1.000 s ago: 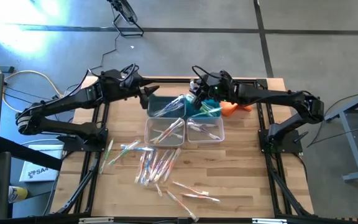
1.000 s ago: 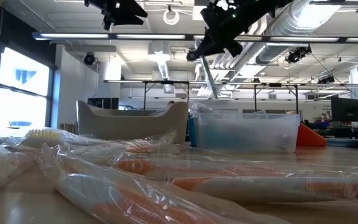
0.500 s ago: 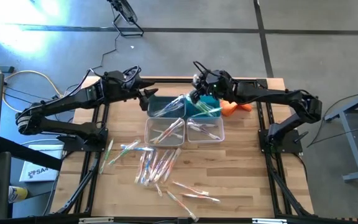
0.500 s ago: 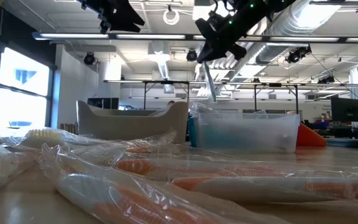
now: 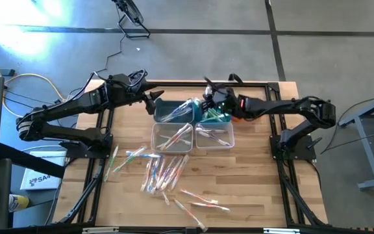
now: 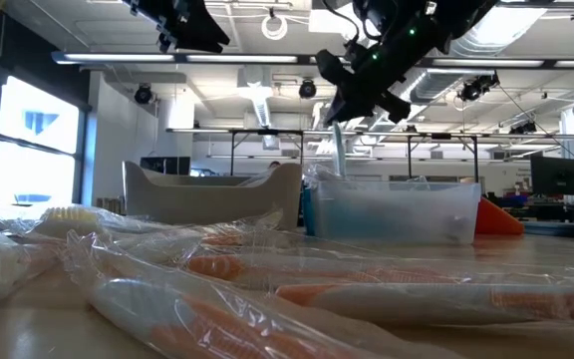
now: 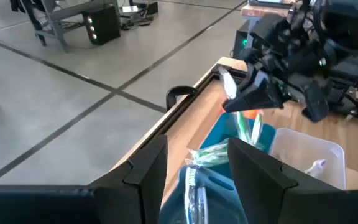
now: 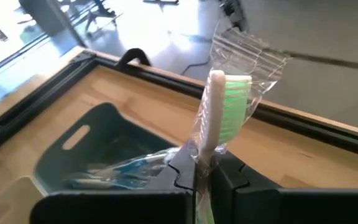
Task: Pick & Place Toothbrushes
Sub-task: Put the green toothbrush into the blue bin
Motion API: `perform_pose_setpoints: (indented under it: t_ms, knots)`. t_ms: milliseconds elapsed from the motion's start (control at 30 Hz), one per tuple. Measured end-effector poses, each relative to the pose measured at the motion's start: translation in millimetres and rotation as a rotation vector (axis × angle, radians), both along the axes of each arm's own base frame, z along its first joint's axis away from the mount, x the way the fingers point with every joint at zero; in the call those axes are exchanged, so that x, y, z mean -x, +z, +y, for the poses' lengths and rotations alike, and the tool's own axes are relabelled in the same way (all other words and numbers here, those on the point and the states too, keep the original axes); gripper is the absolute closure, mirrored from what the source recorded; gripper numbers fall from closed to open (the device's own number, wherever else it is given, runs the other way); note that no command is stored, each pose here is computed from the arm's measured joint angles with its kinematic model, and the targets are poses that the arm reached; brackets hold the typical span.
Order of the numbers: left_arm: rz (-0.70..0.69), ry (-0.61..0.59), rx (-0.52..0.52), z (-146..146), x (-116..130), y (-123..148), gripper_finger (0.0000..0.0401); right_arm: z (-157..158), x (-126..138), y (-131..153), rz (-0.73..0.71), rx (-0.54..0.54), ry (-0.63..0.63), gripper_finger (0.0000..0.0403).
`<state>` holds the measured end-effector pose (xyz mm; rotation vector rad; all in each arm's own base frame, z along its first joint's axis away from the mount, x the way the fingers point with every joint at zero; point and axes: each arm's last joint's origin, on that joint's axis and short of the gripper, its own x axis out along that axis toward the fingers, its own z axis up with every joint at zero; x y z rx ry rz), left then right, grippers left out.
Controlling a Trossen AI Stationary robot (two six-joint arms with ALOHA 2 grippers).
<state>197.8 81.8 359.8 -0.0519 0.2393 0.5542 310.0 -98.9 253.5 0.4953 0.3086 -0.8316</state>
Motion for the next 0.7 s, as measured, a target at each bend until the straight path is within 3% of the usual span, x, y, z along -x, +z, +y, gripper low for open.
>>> perform_pose_setpoints:
  t_ms: [367, 567, 700]
  knots:
    - [0.005, 0.000, 0.002, 0, 0, 0, 0.0238, 22, 5, -23, -0.132, 0.073, -0.175, 0.0395]
    - [0.023, 0.000, 0.009, 0, 1, -2, 0.0238, 24, 17, -47, -0.190, -0.019, -0.268, 0.0395]
    - [0.029, 0.000, 0.011, 0, 1, -3, 0.0238, 25, 19, -51, -0.213, -0.026, -0.285, 0.0395]
